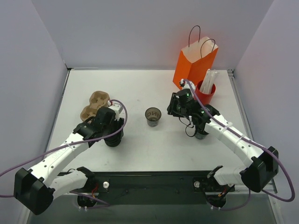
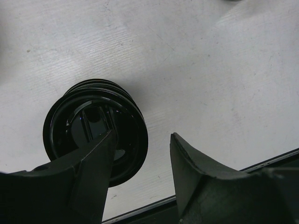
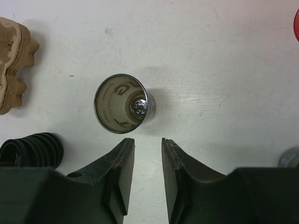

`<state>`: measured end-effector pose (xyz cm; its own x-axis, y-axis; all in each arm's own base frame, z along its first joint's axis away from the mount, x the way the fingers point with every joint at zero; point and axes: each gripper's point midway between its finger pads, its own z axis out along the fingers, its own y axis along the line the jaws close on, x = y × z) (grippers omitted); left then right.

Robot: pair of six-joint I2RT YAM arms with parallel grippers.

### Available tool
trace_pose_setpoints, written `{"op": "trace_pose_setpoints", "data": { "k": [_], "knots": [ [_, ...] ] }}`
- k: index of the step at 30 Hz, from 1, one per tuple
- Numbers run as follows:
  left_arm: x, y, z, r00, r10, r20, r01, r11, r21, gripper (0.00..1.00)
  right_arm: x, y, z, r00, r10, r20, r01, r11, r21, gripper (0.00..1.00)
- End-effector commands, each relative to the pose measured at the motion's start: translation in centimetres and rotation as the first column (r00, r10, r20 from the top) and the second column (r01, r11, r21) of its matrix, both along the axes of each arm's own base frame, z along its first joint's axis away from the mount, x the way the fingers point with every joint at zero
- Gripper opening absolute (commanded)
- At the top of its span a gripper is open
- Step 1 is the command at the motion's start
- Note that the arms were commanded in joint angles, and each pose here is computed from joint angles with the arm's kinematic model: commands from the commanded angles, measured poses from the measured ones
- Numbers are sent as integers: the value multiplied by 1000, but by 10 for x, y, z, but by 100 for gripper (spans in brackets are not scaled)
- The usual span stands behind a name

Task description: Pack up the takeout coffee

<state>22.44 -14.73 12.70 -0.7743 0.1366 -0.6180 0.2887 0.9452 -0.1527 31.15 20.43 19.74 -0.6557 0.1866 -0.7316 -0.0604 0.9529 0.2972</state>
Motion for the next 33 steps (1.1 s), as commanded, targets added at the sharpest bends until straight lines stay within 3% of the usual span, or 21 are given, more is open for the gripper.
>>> {"op": "trace_pose_setpoints", "data": {
  "k": [1,8,9,12,15,19,23,33],
  "knots": [
    [11,-5,16,999,-6,45,6,1000,-6,59,-9,-9,7,1000,6,18,-6,1000,-13,31],
    [12,-5,8,1000,-14,12,14,1000,18,51,-13,-12,14,999,9,41,-9,1000,-7,31],
    [12,-6,8,1000,-20,11,20,1000,19,44,-14,-13,15,999,13,45,-12,1000,-8,31],
    [13,-6,8,1000,-21,12,20,1000,21,40,-14,-14,15,999,13,46,-12,1000,-12,31],
    [12,-7,9,1000,-27,15,27,1000,15,29,-15,-14,15,999,17,48,-17,1000,-13,31],
    [11,-7,9,1000,-29,11,29,999,16,29,-16,-15,18,998,17,57,-16,1000,-9,31],
    [12,-6,5,1000,-26,-4,26,999,31,36,-17,-15,22,998,18,66,-18,1000,-3,31],
    [12,-6,1,999,-29,-17,30,999,39,36,-18,-14,22,997,35,67,-34,999,-7,31]
  ]
}}
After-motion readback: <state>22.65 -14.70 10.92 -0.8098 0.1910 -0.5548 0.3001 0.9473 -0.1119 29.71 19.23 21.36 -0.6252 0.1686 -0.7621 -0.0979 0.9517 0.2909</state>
